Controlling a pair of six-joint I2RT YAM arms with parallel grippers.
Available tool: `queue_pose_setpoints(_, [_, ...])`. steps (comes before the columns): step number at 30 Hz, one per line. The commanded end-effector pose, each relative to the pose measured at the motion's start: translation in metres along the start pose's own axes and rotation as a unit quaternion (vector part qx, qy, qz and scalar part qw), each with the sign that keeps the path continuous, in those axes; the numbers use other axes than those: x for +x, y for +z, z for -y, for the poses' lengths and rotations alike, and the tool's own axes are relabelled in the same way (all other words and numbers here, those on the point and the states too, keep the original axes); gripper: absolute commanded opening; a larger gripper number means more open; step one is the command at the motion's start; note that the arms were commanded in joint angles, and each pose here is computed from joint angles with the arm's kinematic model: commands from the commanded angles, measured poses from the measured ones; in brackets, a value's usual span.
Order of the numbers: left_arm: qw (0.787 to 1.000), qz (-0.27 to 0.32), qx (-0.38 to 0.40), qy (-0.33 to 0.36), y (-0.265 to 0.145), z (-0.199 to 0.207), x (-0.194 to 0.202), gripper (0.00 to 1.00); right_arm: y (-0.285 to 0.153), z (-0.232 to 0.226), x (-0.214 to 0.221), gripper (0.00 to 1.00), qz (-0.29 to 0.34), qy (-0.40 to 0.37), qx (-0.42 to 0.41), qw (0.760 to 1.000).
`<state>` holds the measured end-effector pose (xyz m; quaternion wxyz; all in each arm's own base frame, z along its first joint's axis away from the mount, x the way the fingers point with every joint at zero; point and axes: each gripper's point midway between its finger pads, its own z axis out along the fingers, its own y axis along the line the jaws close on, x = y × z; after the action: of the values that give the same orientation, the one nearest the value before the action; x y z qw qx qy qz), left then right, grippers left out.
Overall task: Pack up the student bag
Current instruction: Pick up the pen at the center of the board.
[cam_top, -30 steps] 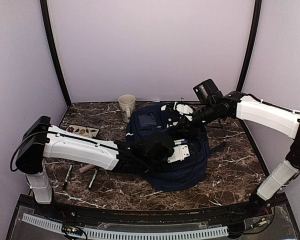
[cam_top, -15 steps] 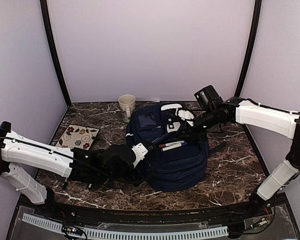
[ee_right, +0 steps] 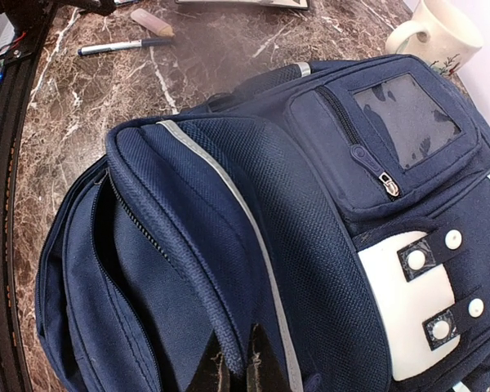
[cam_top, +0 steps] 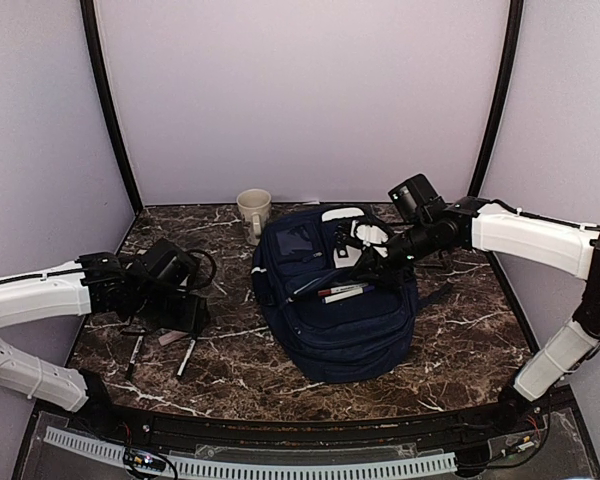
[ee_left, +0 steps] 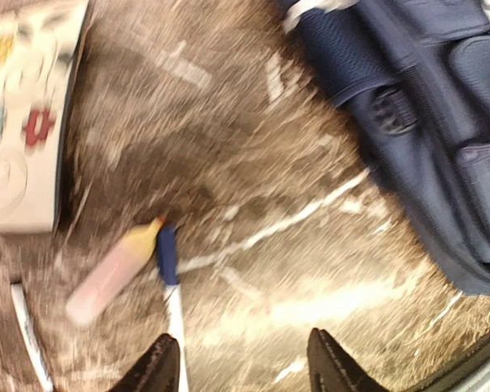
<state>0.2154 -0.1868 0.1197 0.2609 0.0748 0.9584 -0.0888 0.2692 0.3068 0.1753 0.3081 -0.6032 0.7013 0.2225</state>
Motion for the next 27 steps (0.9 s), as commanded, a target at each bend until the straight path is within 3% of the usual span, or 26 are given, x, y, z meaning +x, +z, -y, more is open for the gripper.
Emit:
queue_pose_setpoints(1, [0.992,-0.12,-0.001,-0.041,-0.005,-0.025,0.044,0.53,-0.008,0.001,-0.017,0.0,0.027,-0.022,0.012,0.999])
queue_pose_setpoints(14, [0.968,-0.248,-0.035,0.003,0.018,-0.046,0.06,0.43,-0.006,-0.005,-0.018,0.0,0.029,-0.025,0.006,0.999])
queue_pose_setpoints(23, [0.963,-0.265,-0.055,0.003,0.051,-0.051,0.068,0.36,0.002,-0.009,-0.013,0.0,0.019,-0.032,0.0,0.999])
queue_pose_setpoints(27, [0.96,-0.272,-0.062,0.003,0.06,-0.053,0.072,0.26,0.004,-0.012,-0.013,0.0,0.018,-0.034,-0.006,0.999])
